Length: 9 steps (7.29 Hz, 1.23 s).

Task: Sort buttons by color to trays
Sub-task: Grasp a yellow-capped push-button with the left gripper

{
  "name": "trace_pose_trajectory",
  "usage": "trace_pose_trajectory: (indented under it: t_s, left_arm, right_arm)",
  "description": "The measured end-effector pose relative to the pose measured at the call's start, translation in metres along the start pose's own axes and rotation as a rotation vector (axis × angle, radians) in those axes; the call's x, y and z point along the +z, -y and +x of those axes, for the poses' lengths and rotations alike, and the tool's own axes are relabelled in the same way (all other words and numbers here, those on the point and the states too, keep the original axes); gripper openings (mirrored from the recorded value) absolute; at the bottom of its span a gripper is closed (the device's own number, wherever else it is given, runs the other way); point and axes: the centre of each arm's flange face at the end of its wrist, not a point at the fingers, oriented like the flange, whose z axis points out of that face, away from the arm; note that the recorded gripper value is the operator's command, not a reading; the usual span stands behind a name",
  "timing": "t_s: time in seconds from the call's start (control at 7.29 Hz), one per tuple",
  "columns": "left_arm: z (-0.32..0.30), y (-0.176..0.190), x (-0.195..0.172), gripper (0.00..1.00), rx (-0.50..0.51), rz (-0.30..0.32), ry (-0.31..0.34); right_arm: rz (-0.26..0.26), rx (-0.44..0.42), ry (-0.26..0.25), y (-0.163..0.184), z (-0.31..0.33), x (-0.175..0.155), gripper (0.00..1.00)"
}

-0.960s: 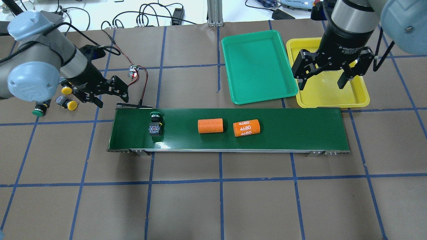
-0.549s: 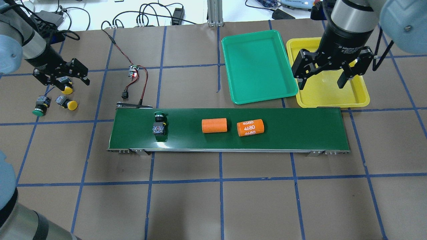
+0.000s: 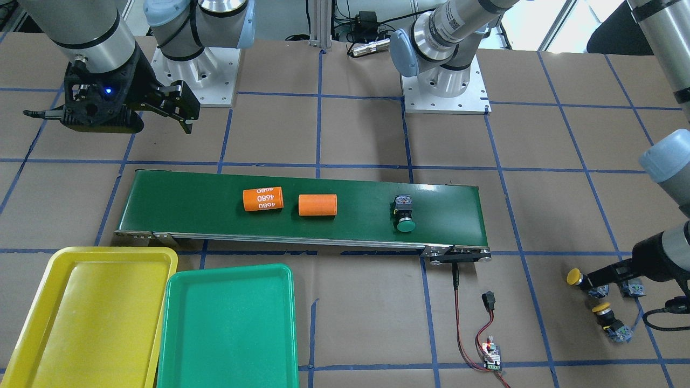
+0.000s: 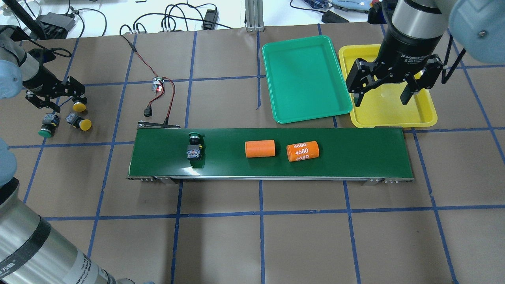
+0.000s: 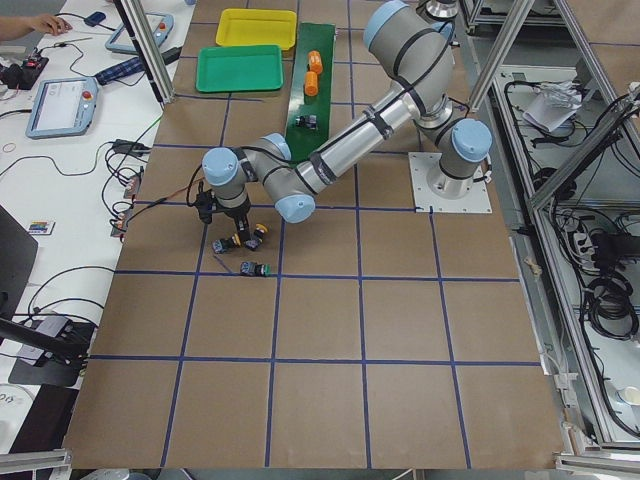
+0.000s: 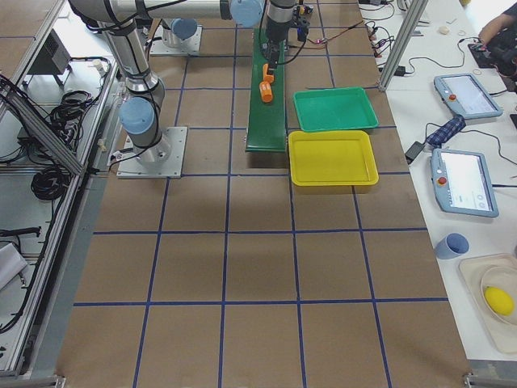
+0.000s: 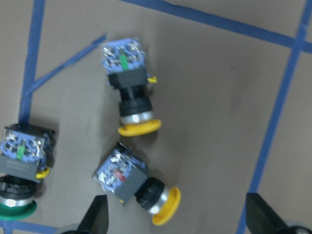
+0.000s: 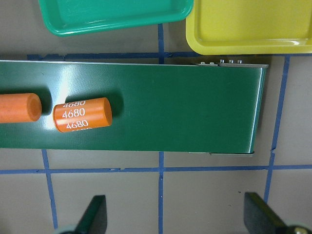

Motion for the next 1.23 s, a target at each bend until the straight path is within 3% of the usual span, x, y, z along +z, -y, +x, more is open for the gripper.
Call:
trace_pose_trajectory:
  t_s: [0.27,0.41,0.69,0.82,1.23]
  left_arm:
    - [-0.01,0.005,0.028,0.98,-0.026,-0.018,0.051]
    - [-0.01,0.005,0.038,0.83,-0.036,-0.029,0.055]
    - [-0.006,0.001,0.048,0.13,-0.054,-0.05,0.052]
    - [-0.006,-0.002,0.05,0.0,-0.062,-0.06,0.045]
    - [0.008,-0.014,0.026,0.0,-0.097,-0.065,0.026]
  right_arm:
    - [0.003,0.001,-0.002,-0.001,0.0,-0.001,1.0]
    - [0.006,0.001,-0.001,-0.003,0.0,-0.003,1.0]
    - [0.01,0.002,0.0,-0.003,0.0,-0.004,1.0]
    - [0.01,0.002,0.0,-0.003,0.0,-0.004,1.0]
    - [0.006,0.004,0.005,-0.002,0.0,-0.003,1.0]
